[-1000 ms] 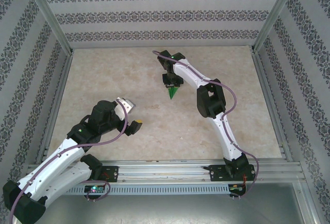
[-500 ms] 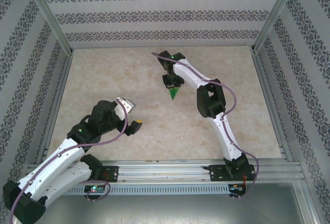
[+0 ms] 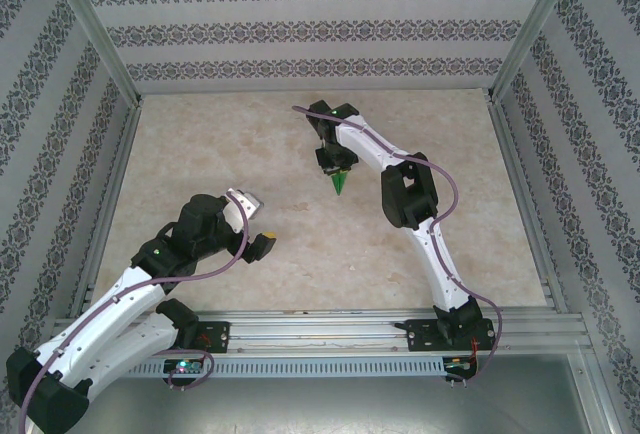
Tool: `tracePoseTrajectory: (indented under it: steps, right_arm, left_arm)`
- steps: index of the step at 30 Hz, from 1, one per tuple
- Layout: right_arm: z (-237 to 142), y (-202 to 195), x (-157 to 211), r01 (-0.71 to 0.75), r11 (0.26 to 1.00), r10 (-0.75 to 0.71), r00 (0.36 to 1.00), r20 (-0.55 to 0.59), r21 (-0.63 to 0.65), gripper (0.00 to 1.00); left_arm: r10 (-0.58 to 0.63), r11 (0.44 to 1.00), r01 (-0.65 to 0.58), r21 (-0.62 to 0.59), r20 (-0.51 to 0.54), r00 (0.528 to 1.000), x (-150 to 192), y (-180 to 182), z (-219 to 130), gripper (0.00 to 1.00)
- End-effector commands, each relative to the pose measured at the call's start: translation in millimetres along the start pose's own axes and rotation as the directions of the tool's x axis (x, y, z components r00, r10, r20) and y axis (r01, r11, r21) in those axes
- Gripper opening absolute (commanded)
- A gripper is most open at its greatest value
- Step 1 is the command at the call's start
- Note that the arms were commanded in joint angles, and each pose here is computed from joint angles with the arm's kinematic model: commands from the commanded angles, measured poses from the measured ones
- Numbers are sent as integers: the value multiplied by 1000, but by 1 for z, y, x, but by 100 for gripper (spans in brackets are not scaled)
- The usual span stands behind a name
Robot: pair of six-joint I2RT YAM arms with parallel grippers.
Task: Fold a paper plane with a square sheet of paper (fold left side to right side)
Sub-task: Move the paper plane to the center of the table.
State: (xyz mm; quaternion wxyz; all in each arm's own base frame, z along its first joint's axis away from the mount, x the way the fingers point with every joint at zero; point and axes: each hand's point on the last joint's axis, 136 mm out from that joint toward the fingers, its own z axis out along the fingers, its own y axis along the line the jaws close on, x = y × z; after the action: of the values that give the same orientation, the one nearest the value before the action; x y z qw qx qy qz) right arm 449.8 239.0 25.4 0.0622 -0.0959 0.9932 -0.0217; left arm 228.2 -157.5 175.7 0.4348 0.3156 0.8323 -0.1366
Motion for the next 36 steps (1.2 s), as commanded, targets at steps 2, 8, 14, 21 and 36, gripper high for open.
tracePoseTrajectory:
  steps: [2, 8, 14, 21, 36]
  right_arm:
    - [-7, -8, 4, -4, 1000, 4, 1000, -8, 24, 20]
    - [-2, -4, 5, -56, 998, 56, 998, -19, -6, 25]
    - [11, -3, 10, -82, 997, 81, 995, -50, -18, 30]
    - [16, -5, 13, -128, 991, 126, 990, -65, -39, 35]
    - [-3, -11, 7, -148, 989, 148, 989, -5, 4, 43]
  left_arm:
    - [13, 1000, -13, -19, -8, 1000, 0, 6, -1, 100]
    - [14, 1000, -14, -21, -6, 1000, -1, 6, -2, 100]
    - [13, 1000, -13, -21, -7, 1000, -1, 6, -2, 100]
    - [13, 1000, -13, -23, -11, 1000, 0, 6, -2, 100]
    - [13, 1000, -13, -24, -17, 1000, 1, 6, -1, 100]
